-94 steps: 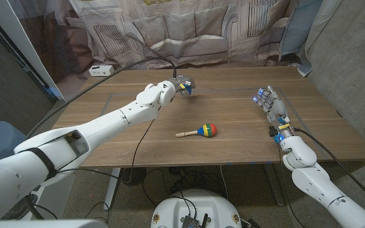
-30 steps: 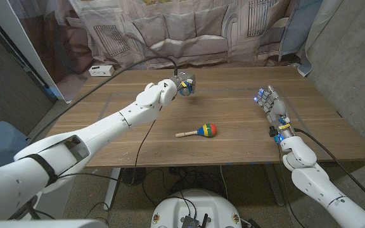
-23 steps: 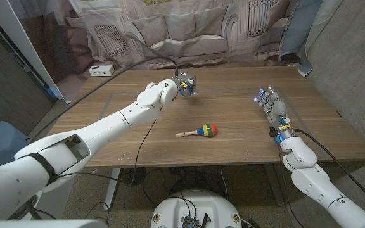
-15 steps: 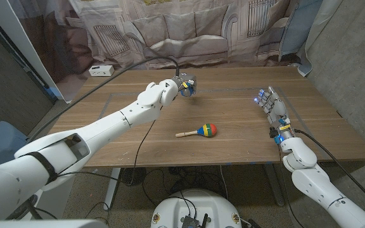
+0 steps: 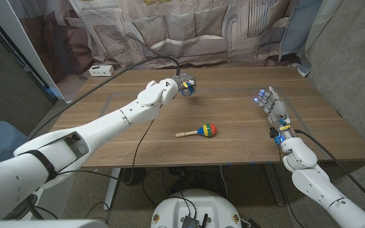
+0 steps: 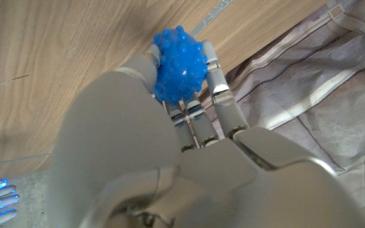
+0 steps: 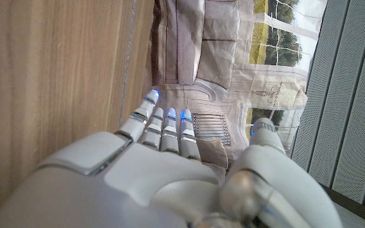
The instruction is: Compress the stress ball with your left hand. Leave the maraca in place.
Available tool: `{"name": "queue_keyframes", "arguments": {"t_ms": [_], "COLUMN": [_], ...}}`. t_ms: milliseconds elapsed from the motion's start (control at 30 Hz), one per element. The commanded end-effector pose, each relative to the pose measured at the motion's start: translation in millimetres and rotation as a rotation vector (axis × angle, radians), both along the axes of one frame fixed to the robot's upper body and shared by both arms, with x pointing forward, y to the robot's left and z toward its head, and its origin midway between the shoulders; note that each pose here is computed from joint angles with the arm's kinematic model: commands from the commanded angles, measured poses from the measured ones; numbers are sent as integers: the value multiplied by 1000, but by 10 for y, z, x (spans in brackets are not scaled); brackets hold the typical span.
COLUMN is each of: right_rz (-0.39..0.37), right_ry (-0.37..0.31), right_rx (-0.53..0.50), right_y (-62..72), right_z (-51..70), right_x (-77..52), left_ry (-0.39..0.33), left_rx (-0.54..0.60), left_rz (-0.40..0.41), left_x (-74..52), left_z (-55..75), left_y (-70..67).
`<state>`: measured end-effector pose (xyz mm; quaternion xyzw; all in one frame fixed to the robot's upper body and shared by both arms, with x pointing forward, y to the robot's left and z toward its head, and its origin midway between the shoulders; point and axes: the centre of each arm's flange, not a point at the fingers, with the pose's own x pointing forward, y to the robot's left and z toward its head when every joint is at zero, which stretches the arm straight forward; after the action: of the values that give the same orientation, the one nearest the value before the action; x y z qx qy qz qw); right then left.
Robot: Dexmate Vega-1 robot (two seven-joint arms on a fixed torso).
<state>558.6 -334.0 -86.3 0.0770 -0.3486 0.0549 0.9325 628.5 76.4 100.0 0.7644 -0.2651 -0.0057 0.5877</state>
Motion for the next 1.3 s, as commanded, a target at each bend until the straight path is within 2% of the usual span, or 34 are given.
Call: {"name": "queue_keyframes", "arguments": {"t_ms": [33, 633, 1300], "right_rz": [-2, -6, -9], "right_ry": [-4, 0, 5], "right_rx": [0, 11, 14], "right_y": [-19, -48, -63], "right_z": [12, -21, -36], "right_x": [-8, 23, 21], "left_ry": [8, -7, -10], "left_rx": [52, 72, 71], "left_rz": [14, 23, 22], "left_x": [0, -1, 13], "left_z": [23, 93, 87], "left_y": [-19, -49, -63]}}
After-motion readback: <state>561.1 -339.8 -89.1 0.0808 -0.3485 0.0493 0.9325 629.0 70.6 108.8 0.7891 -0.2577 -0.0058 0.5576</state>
